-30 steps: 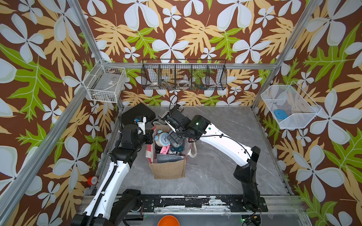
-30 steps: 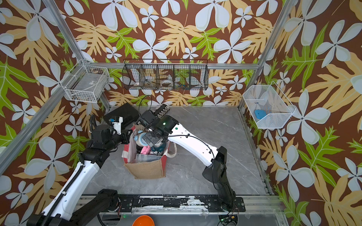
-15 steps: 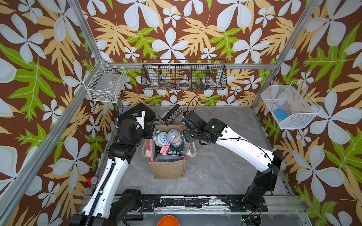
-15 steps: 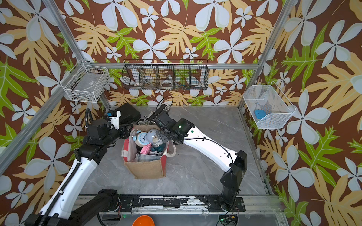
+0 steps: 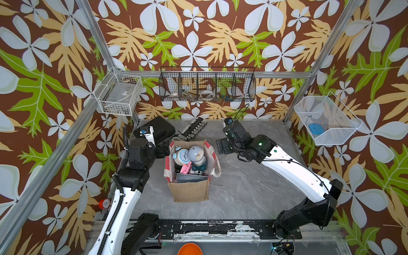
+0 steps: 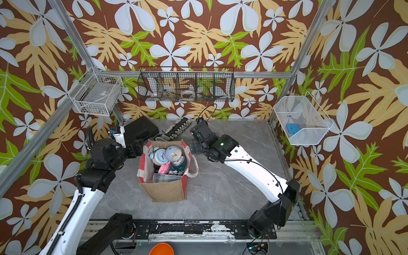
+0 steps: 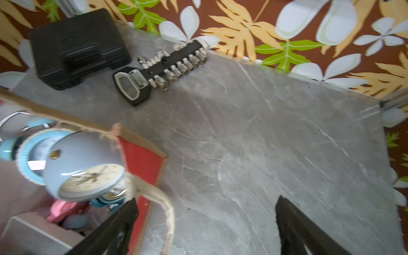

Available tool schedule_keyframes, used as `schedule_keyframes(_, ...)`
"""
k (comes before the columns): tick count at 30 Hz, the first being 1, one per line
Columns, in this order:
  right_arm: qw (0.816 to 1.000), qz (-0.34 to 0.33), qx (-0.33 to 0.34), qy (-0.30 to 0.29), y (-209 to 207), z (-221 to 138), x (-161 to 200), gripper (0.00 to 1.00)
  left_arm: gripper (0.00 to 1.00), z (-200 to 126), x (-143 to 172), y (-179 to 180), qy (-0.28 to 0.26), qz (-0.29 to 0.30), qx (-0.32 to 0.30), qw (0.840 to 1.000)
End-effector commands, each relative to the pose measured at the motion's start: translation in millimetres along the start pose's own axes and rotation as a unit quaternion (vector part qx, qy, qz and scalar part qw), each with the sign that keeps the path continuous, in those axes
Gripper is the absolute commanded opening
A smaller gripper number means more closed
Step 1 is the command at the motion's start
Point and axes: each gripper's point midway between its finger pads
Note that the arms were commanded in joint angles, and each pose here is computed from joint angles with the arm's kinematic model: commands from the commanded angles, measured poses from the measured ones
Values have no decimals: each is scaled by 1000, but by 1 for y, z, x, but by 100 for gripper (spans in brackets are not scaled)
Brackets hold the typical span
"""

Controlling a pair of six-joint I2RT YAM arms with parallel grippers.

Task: Put the alarm clock into the canvas bag
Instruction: Reset both arms

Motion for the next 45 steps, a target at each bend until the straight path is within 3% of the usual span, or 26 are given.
schedule_keyframes(1,999,18,46,-11,-39,0,9,99,93,10,2,39,-25,-20,-99,995)
schedule_keyframes(5,994,65,85,3,-91,11,49,99,94,21,13,75,-39,-64,-159,984)
schedule_keyframes(13,968,164,183,41,-171,48,160,99,96,39,45,108,-77,-148,-159,973)
schedule_keyframes(17,960,179,209,58,-182,74,203,99,96,50,68,123,-83,-137,-166,973)
schedule_keyframes(22,942,155,290,70,-195,92,241,100,96,51,82,130,-126,-67,-154,978)
schedule_keyframes(26,941,130,313,23,-197,102,249,99,99,46,88,110,-174,4,-91,981)
schedule_keyframes(28,939,117,324,6,-199,105,249,99,100,41,91,101,-198,16,-47,979)
schedule_keyframes(32,937,108,320,-88,-196,96,229,100,100,27,90,83,-244,23,26,969)
schedule_keyframes(34,934,101,317,-128,-193,89,224,99,100,35,92,72,-231,39,51,971)
schedule_keyframes(45,949,63,257,-173,-174,96,219,100,100,81,111,56,-159,84,78,981)
Point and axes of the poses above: each gripper's point midway between its finger pads, its own z axis out along the fingers, its own y axis along the line the jaws close on, x = y × z, and after that the axes turned 15 degrees about -z, right-handed
